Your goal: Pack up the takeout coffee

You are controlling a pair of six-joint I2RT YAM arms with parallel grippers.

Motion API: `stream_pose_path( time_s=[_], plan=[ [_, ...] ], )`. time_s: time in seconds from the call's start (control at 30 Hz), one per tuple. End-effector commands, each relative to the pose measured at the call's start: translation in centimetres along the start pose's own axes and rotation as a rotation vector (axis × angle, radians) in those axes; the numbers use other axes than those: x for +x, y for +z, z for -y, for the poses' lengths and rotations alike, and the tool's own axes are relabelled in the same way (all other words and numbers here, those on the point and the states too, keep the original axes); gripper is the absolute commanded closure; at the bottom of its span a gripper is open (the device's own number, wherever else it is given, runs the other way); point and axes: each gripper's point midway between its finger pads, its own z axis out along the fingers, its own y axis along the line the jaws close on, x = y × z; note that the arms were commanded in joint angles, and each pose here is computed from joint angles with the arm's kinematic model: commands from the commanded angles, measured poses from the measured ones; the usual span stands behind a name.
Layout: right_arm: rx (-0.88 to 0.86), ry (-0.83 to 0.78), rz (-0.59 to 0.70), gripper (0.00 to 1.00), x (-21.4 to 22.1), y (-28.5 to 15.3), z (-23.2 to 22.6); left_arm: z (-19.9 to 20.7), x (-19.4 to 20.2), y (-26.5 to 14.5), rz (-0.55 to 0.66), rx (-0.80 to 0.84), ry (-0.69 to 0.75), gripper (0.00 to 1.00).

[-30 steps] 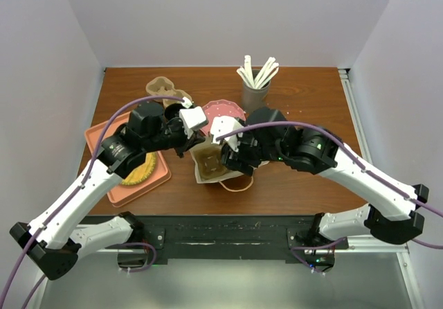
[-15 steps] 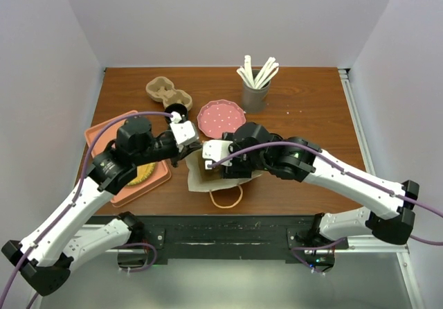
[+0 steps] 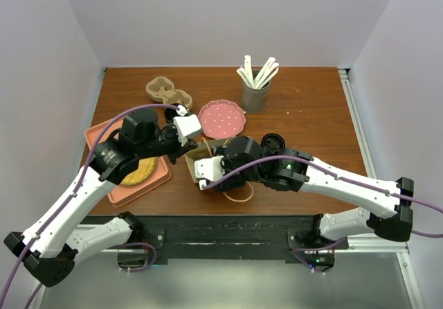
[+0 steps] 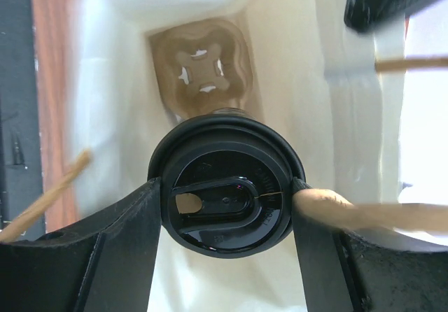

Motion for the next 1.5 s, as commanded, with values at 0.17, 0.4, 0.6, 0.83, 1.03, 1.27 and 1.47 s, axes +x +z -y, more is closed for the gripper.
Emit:
stream_pose_path(
  time_s=[0.17,0.4,0.6,0.83,1.03,1.27,1.47],
  plan=[
    [0.115,0.086,0.098,0.57,-2.3,-3.0,2.3,-0.1,-0.3,0.9,-0.037,0.025,-0.055,1.00],
    [0.080,0.061,0.016,0.56,1.0,-3.9,0.2,-0.1,-1.2,0.3,0.002,0.018,-0.031,1.00],
    [0.034,-0.042,-0.046,0.56,1.9,-2.7,-0.4,1.2,-3.9,-0.8,0.144,0.078,0.050,1.00],
    [0.052,-0.096,-0.046,0.57,1.1,-0.6,0.2,3.9,-3.5,-1.0,0.178,0.223,0.095,1.00],
    [0.131,-0.087,-0.072,0.59,1.8,0.5,1.0,4.4,-2.7,-1.0,0.123,0.262,0.101,1.00],
    [0.129,-0.074,-0.086,0.57,3.7,0.6,-0.4,4.4,-3.0,-1.3,0.126,0.260,0.095,1.00],
    [0.091,-0.018,-0.063,0.57,3.4,0.4,-1.3,3.7,-3.0,-1.4,0.120,0.222,0.113,1.00]
  ],
)
